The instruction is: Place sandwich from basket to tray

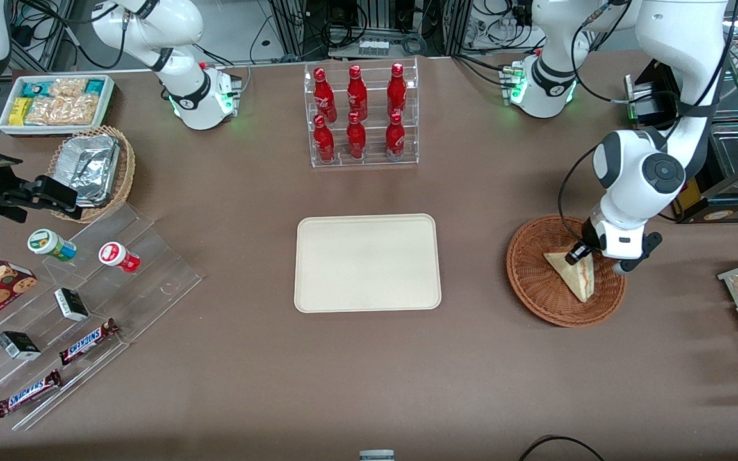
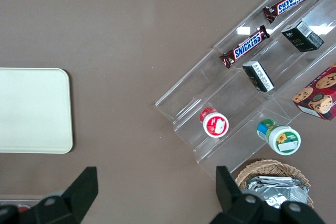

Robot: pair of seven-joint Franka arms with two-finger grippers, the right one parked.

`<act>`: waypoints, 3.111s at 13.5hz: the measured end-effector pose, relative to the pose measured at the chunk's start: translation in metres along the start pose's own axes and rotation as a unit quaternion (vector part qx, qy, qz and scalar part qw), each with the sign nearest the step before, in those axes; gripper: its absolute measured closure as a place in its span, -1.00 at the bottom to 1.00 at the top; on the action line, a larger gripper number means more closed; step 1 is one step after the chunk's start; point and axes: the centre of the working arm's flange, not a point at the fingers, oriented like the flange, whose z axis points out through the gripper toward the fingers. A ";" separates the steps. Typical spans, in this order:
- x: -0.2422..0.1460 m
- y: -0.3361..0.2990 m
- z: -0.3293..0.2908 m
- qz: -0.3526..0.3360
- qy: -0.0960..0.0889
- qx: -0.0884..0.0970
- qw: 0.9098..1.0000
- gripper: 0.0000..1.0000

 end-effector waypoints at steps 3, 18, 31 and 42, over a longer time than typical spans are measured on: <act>0.002 0.014 -0.044 0.020 -0.016 0.023 0.999 0.55; -0.295 0.346 -0.055 0.242 -0.039 0.029 0.969 0.70; -0.345 0.386 -0.007 0.227 0.029 0.024 0.973 -0.40; -0.078 0.217 -0.296 0.155 -0.033 0.089 0.983 -1.00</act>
